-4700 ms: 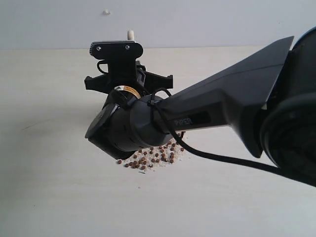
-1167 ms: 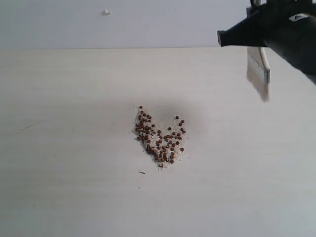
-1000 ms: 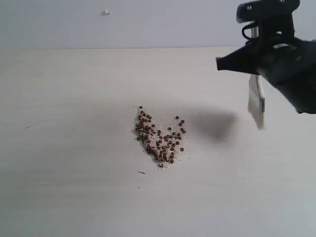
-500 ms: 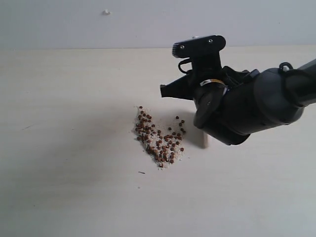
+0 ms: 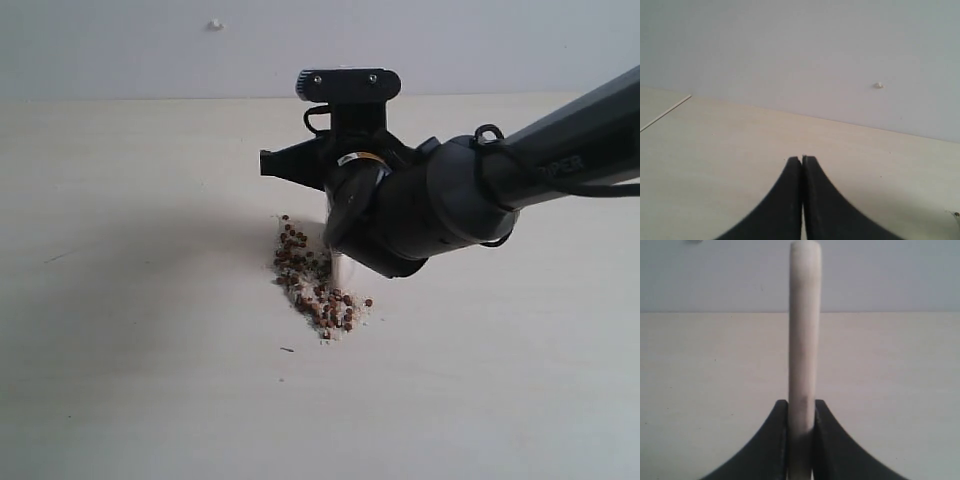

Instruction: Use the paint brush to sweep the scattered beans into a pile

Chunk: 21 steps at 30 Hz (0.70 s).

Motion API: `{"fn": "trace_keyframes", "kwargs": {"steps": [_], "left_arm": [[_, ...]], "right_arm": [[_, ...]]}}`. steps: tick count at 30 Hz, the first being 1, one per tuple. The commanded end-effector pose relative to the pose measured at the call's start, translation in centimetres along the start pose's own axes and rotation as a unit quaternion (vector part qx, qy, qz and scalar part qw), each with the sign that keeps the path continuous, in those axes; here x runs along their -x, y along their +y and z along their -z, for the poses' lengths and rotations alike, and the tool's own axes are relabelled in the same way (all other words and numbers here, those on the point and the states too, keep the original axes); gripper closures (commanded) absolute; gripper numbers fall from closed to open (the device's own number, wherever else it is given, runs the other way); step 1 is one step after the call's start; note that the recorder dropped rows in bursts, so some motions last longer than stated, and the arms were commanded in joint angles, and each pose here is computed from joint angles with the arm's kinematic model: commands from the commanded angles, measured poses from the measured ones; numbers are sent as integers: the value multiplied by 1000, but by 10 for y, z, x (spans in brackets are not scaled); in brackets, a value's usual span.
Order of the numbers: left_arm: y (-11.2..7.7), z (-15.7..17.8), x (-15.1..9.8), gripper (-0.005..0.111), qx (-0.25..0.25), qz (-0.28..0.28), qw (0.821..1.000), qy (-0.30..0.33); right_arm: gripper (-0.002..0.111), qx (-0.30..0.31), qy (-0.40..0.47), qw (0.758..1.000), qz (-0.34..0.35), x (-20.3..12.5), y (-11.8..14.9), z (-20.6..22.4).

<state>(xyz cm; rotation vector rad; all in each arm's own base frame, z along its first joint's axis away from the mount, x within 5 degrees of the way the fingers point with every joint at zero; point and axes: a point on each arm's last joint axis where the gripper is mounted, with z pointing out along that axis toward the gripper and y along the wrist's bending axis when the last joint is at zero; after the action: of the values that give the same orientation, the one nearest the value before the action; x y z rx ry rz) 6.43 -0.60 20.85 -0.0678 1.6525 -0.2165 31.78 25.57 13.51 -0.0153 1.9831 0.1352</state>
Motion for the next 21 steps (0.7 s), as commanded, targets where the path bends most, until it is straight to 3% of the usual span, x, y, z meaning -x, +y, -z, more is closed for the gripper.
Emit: {"fn": "trace_keyframes", "kwargs": {"steps": [1,8,14,18,21], "left_arm": [[0,0,-1,107,-3,4,1000,0],[0,0,-1,107,-3,4,1000,0],[0,0,-1,107,-3,4,1000,0],[0,0,-1,107,-3,4,1000,0],[0,0,-1,107,-3,4,1000,0]], "right_arm": [[108,25,53,998,-23,-12,10,-4],[108,21,5,1000,8,28,8,14],[108,-81,-5,993,87,64,-15,39],[108,-149,39,981,121,64,-31,49],[108,-168,67,976,125,49,-39,52]]}}
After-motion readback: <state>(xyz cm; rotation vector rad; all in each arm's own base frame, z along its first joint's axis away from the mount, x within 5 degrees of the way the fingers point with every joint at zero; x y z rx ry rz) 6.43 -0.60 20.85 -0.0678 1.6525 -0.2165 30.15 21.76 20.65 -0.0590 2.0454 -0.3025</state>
